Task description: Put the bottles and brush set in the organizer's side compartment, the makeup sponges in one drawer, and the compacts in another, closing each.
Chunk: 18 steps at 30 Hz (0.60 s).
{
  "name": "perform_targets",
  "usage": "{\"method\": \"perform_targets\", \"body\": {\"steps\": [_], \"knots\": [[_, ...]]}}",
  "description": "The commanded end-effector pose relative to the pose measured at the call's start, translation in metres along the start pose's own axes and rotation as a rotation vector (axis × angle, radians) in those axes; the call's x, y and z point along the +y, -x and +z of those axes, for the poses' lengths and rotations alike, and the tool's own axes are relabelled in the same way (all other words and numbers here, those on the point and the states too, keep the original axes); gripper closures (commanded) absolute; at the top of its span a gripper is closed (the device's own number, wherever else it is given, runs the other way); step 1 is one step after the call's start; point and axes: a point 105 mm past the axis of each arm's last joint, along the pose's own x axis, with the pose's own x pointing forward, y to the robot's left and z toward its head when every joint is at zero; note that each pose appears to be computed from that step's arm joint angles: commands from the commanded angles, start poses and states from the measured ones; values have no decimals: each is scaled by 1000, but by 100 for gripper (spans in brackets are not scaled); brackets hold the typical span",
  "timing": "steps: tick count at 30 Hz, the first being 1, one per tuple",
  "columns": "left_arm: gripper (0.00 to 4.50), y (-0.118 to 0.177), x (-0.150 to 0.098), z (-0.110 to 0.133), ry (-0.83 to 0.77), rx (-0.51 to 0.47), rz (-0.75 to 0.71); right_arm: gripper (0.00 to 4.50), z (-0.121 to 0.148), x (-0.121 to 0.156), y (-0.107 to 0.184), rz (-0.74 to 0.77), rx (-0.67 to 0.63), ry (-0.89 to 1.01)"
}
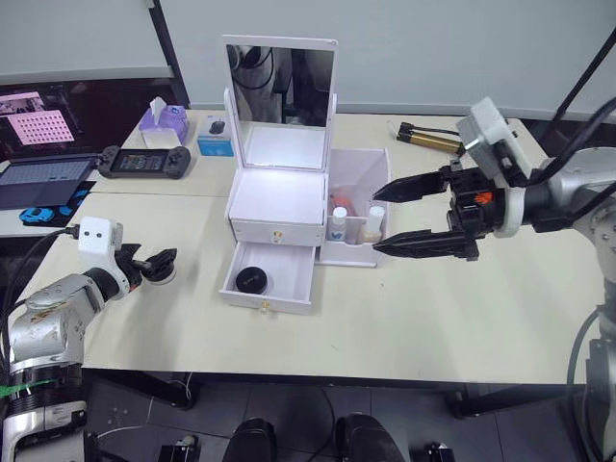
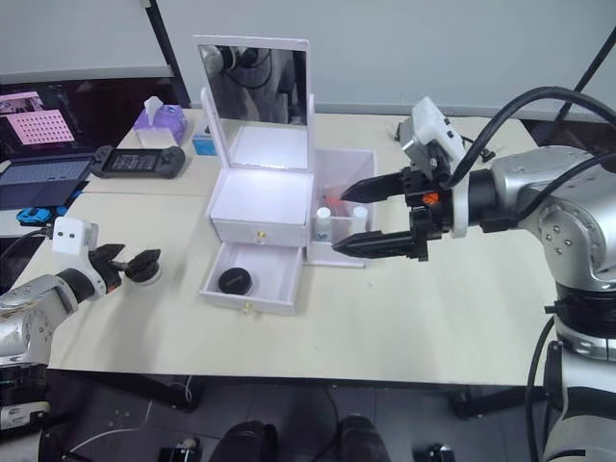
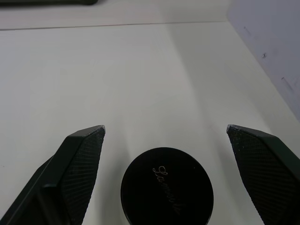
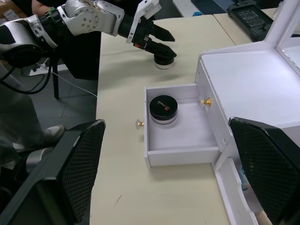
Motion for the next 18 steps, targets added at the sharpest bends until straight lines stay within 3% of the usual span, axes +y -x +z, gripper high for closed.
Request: {"method": "perform_targets", "body": {"steps": [1, 11, 14, 17, 18], "knots": [[3, -2, -7, 4, -35, -13, -35, 0, 8, 0, 8, -43, -9, 27], [3, -10, -9, -19, -67, 28, -2, 0, 8, -2, 11, -63, -8, 40], [62, -9, -10, -27, -81, 52, 4, 0, 8, -2, 12, -65, -5, 46], [156, -8, -6, -28, -88, 47, 24, 0, 8, -3, 13, -69, -5, 47], [158, -8, -4, -25, -91, 37, 30, 0, 8, -3, 13, -70, -5, 46]]}}
